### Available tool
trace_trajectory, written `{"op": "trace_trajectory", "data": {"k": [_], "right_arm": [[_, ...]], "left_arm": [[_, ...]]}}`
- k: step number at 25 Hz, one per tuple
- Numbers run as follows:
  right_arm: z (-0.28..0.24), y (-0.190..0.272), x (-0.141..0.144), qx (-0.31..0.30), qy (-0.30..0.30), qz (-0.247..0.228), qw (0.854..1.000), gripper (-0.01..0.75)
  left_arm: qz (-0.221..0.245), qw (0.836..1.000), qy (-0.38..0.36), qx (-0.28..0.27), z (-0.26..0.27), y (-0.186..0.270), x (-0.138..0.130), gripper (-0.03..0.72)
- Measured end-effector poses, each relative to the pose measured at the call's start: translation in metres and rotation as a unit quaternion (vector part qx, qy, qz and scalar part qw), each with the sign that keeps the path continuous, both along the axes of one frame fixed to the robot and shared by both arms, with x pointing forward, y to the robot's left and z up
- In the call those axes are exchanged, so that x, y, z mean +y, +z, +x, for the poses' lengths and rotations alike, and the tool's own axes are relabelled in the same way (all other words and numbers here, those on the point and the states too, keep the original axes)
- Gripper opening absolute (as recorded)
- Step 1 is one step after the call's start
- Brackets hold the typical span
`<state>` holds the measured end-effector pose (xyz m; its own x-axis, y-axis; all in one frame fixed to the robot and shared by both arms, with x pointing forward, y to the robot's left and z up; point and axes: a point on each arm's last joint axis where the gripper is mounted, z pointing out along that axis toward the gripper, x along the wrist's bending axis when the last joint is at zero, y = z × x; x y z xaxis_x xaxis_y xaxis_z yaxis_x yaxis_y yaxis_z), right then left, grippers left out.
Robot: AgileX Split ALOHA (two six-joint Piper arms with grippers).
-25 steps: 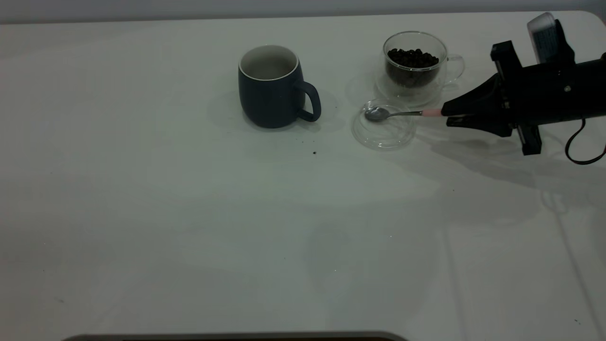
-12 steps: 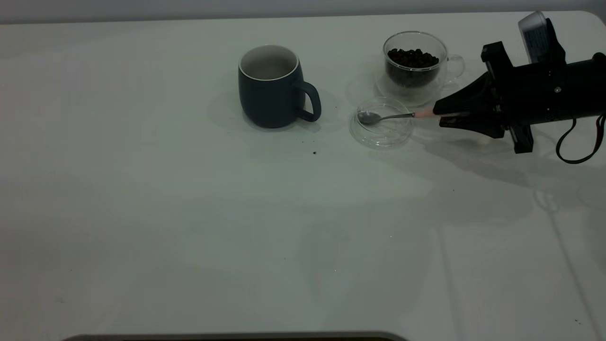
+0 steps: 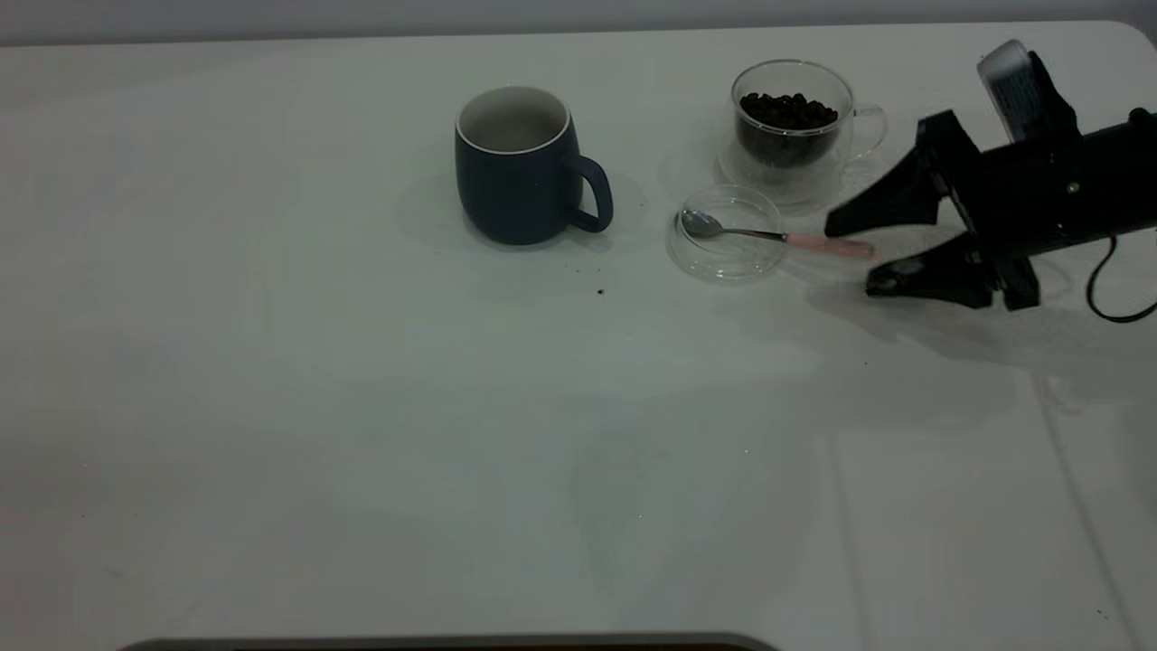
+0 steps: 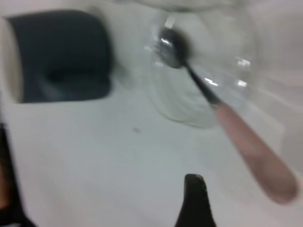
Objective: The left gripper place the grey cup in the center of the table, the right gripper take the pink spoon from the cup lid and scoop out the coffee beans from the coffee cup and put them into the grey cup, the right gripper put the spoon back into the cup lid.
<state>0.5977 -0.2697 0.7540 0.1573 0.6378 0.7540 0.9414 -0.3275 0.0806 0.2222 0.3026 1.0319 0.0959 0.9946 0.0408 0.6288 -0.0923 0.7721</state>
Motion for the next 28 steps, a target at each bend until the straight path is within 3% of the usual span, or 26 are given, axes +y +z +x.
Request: {"op": "trace_trajectory", "data": {"k": [5,12,16,21,28], "right_arm": [[0.005,0.035,-0.007,-0.009,0.037,-0.065,0.997,0.615],[-0.007,0.159,-0.019,-0.022,0.069,-0.173,0.982,0.610],[-0.046,0.240,-0.026,-0.021,0.073,-0.244,0.967,0.596],[-0.110,0.314,-0.032,-0.064,0.057,-0.320,0.944,0.587],[-0.204,0.338,-0.033,-0.139,0.043,-0.397,0.906,0.587]], "left_arm": [[0.000,1.000,0.000,0.000,0.000,0.000,0.000,0.567],[0.000,1.000,0.000,0.000,0.000,0.000,0.000,0.567],[0.000,1.000,0.000,0.000,0.000,0.000,0.000,0.567],[0.000,1.000,0.000,0.000,0.000,0.000,0.000,0.567],[0.000,1.000,0.000,0.000,0.000,0.000,0.000,0.567]]}}
